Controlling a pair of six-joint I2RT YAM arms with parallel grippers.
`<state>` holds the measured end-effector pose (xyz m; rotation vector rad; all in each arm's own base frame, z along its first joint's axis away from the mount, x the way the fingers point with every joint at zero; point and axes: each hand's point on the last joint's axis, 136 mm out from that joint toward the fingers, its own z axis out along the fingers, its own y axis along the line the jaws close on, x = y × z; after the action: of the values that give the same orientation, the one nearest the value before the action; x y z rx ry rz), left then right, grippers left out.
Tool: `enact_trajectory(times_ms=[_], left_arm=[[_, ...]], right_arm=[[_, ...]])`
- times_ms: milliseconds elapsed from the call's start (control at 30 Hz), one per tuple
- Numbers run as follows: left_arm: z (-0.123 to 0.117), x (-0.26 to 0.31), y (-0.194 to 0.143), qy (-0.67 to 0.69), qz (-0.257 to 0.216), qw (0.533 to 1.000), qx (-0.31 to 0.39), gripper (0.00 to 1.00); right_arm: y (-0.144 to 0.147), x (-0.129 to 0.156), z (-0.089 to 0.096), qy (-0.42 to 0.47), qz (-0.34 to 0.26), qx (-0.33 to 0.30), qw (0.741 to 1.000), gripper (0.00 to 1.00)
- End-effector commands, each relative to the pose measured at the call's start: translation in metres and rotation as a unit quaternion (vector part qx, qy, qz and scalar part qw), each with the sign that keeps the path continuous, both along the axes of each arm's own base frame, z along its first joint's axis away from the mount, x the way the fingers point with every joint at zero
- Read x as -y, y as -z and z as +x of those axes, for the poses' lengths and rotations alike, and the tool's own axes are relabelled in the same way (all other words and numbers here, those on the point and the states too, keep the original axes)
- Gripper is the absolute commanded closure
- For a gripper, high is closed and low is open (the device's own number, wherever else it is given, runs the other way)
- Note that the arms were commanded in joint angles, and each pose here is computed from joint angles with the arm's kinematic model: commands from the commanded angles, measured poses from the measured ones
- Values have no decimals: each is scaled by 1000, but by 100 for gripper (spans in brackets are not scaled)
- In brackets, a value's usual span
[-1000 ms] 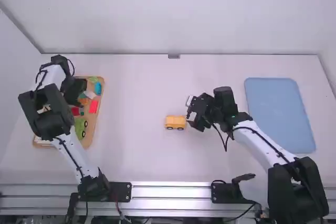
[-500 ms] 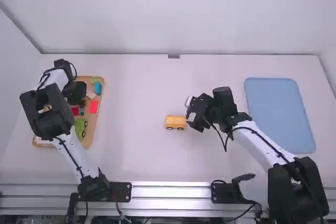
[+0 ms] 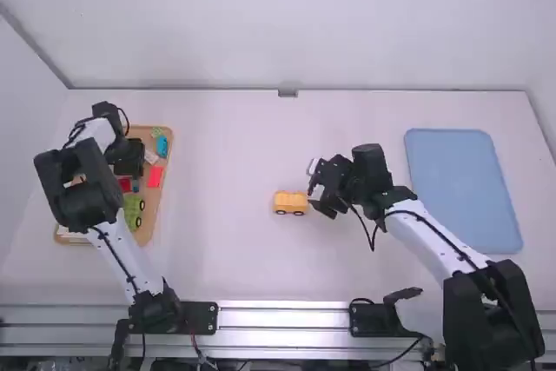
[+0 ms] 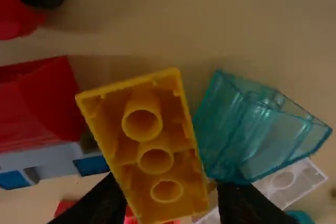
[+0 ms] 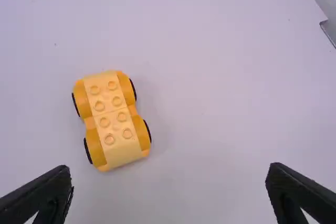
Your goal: Assemble lego blocks to make yellow taxi
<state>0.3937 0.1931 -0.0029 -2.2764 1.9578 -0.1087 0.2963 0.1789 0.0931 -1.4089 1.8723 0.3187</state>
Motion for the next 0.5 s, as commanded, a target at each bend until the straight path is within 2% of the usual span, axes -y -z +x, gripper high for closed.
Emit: enact_trajectory(times_ms=[0,133,200,267,300,333,400,467], left_arm=[[-11,-2,8,-7,8,1000,-18,54],[-12,-2,14,-8,10,1000,-15,51],[-11,-2,14,-8,9,1000,-13,56],[-9,-3,13,-8,11,1000,-9,65],[-7,-4,13,-8,13,1000,-6,75],[-7,-4,13,-8,13,1000,-4,78],[-5,-5,13,-8,15,1000,-2,80],[-4,-1,12,-6,5,1000,4,75]], right_arm=[[-3,-1,0,1,3,2,1000,1],[-3,-1,0,1,4,2,1000,2],[-3,-1,0,1,4,2,1000,1],[-3,-1,0,1,4,2,1000,1],[-3,-1,0,1,3,2,1000,1],[-3,-1,0,1,4,2,1000,1],[-3,-1,0,1,4,3,1000,2],[-4,-1,0,-1,5,3,1000,2]])
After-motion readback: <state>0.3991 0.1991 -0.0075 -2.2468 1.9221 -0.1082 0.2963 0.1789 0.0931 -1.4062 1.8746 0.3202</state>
